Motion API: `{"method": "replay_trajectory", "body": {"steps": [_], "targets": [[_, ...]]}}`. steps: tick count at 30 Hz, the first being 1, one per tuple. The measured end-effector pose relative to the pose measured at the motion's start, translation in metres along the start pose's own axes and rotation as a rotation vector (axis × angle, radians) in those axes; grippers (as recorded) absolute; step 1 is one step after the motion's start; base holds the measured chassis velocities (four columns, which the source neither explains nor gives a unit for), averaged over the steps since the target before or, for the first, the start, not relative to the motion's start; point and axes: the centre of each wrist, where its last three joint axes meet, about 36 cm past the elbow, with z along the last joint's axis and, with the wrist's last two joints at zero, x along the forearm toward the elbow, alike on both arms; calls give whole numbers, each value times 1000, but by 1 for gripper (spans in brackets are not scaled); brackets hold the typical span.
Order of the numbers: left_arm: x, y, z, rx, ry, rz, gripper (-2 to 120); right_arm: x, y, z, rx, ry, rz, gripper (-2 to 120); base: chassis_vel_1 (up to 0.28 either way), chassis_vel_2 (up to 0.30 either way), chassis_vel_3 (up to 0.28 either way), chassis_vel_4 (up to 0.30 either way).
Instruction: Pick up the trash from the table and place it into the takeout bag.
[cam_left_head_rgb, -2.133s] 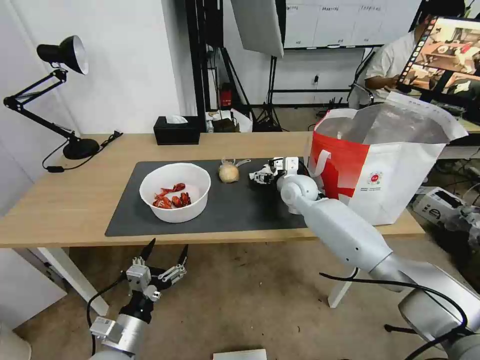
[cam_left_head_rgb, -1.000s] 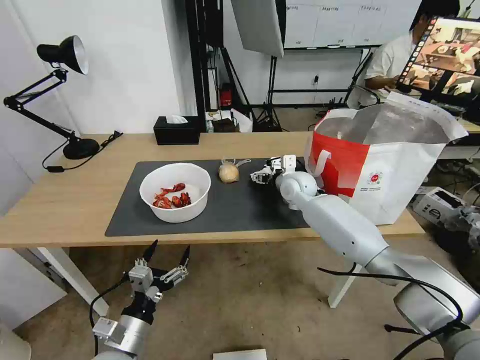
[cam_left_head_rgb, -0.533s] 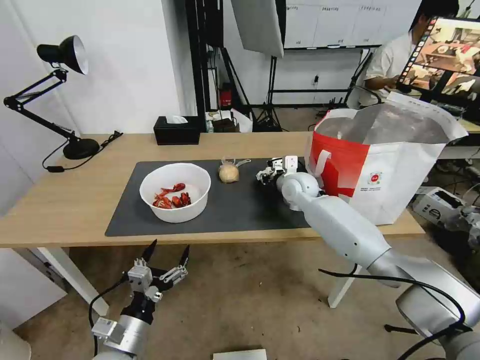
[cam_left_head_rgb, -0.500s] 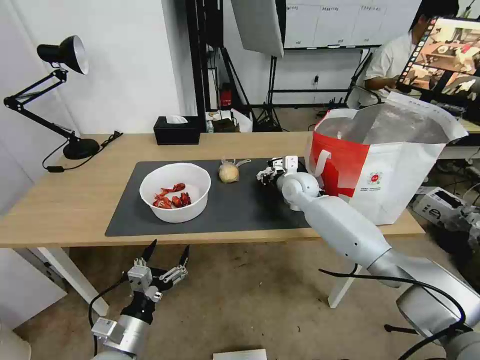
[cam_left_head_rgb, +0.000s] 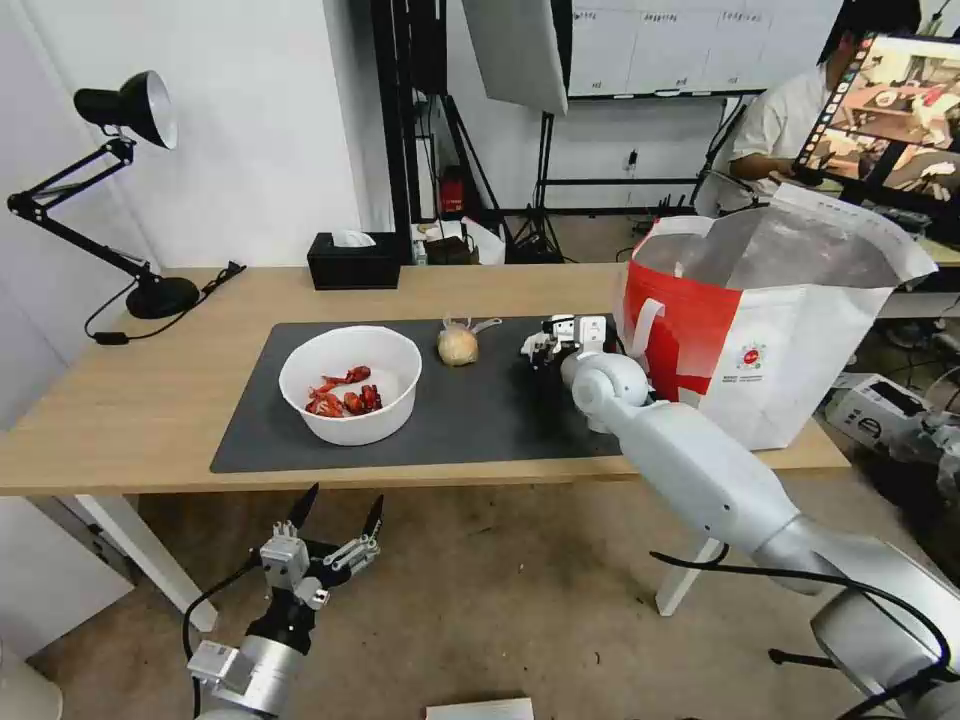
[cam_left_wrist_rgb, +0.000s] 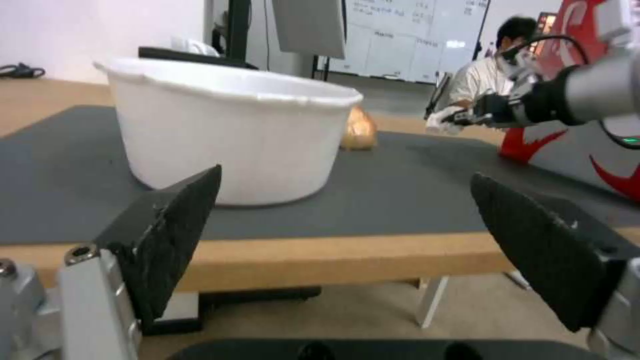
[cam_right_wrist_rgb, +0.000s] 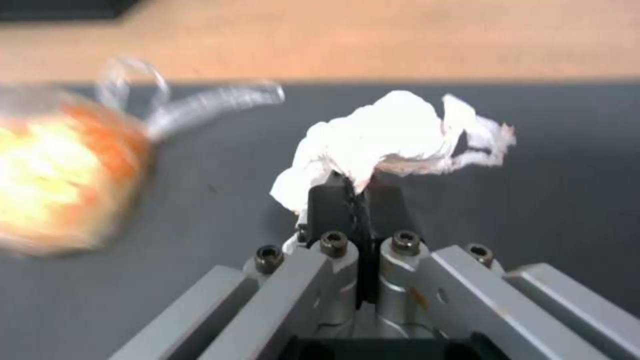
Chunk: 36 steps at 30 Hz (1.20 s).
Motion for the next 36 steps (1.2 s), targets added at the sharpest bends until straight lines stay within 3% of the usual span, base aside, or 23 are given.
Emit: {"method": "replay_trajectory", "body": {"steps": [8,10,15,23,29,30,36], "targets": [[-2,2,-8,-7,-12,-14,100,41,1,1,36,-142,-15,0,0,0,0,0],[0,1,-8,-2,-9,-21,100,84,8,0,67,-239,-49,0,0,0,0,0],[0,1,-8,-3,-10,-25,100,111,10,4,102,-330,-71,0,0,0,0,0],[2,1,-9,1,-10,-38,100,129,-3,13,199,-558,-94,0,0,0,0,0],[2,0,-8,4,-11,-40,100,131,-10,7,206,-703,-77,0,0,0,0,0],[2,0,-7,5,-10,-40,100,135,-15,-1,186,-761,-43,0,0,0,0,0],[2,-2,-6,12,-10,-44,100,144,-35,-17,163,-847,66,0,0,0,0,0]]}}
